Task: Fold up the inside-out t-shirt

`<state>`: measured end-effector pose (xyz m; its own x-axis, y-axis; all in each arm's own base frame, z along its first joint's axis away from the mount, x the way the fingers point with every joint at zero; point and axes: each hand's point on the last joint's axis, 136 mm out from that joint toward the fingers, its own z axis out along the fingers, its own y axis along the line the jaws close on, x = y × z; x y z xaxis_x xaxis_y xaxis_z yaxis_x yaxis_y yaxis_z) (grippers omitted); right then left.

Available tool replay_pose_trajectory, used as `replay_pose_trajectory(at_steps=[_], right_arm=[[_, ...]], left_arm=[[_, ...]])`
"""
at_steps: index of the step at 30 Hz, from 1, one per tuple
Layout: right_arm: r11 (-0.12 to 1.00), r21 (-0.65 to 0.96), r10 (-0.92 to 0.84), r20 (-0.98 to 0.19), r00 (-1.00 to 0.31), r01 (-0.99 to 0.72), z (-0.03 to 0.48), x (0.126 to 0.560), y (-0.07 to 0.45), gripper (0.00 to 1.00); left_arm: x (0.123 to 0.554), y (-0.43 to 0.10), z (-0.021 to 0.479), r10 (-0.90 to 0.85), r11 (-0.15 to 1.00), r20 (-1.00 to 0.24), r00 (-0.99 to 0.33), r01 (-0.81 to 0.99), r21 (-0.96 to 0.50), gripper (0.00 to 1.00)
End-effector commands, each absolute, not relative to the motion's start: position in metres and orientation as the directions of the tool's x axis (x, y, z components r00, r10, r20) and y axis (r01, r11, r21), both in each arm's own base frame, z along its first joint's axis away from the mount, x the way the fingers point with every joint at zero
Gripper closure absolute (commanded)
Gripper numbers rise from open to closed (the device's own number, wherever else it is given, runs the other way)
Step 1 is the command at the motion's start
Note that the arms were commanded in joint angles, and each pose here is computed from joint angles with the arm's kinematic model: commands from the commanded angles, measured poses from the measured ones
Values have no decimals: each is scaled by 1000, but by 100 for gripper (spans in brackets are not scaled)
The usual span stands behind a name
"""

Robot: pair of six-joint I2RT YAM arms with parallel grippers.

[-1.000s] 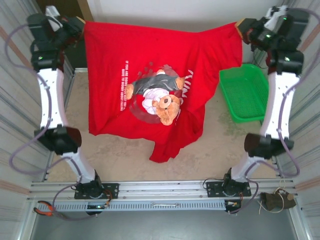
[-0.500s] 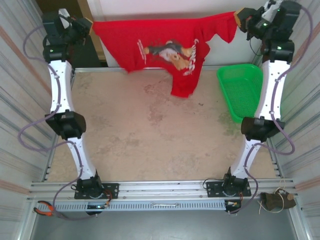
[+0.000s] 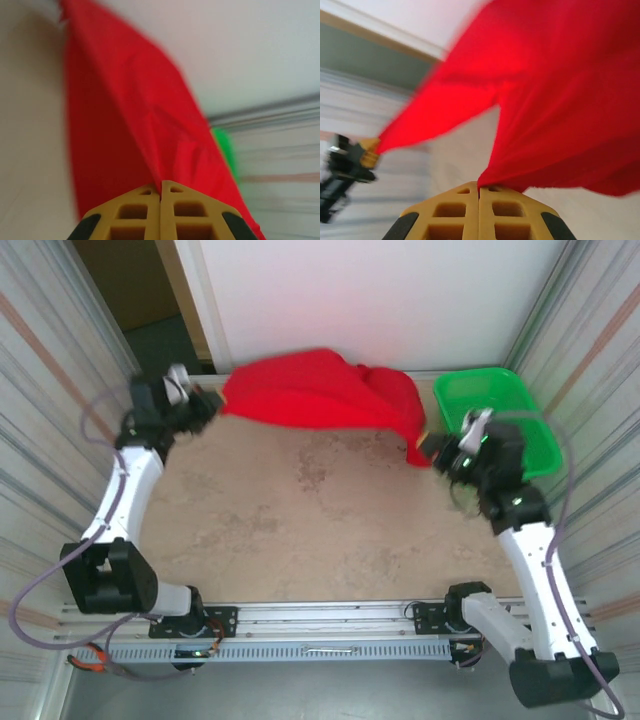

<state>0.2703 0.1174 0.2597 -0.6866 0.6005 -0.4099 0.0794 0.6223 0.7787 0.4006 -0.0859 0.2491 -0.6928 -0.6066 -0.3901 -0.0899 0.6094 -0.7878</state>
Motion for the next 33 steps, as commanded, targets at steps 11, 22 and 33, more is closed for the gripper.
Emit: replay_pose_trajectory(at_steps=[11,22,33], right_arm=[[752,548,590,-311,-745,367,93,128,79,100],[753,557,561,-267,-784,349,93,117,85,95],[826,526,498,-519,-694,200,205,140,64,39]], left_arm=[[243,-69,76,-618,691,-188,-763,-413,-594,100],[224,-67,83,-597,711,-193,-779,-403,-576,97],[220,-56,183,-635,707,-410,-655,-278,-650,29]])
